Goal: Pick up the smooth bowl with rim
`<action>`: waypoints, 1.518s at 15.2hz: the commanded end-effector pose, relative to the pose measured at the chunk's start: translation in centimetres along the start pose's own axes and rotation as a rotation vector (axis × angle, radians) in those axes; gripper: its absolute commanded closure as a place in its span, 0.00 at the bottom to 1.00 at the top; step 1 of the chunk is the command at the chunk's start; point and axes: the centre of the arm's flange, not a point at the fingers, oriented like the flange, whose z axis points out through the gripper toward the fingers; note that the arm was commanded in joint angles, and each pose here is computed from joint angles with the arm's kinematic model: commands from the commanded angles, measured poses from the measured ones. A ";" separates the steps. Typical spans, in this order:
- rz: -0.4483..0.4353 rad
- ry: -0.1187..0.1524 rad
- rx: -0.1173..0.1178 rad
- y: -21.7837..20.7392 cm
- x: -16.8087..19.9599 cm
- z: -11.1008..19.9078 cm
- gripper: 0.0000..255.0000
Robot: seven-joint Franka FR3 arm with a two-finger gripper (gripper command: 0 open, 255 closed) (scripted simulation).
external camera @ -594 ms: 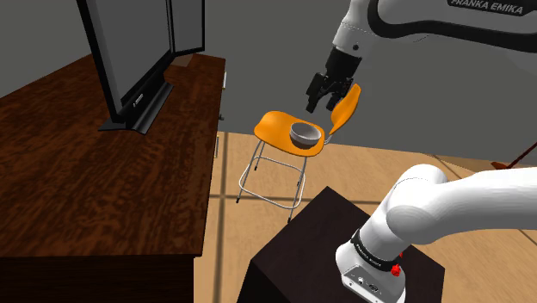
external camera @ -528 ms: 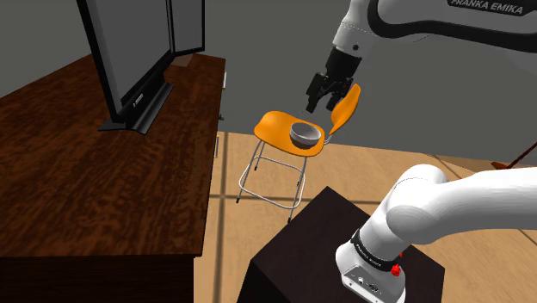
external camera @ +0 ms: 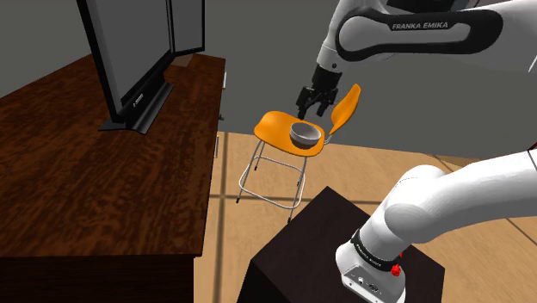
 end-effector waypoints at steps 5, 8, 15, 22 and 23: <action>0.018 -0.011 -0.046 3.1 4.6 5.2 0.00; 0.027 -0.018 -0.069 4.9 6.9 7.7 0.00; 0.048 -0.032 -0.123 9.4 12.2 13.5 0.00; 0.069 -0.047 -0.176 14.2 17.2 19.1 0.00; 0.072 -0.049 -0.183 15.0 17.9 19.9 0.00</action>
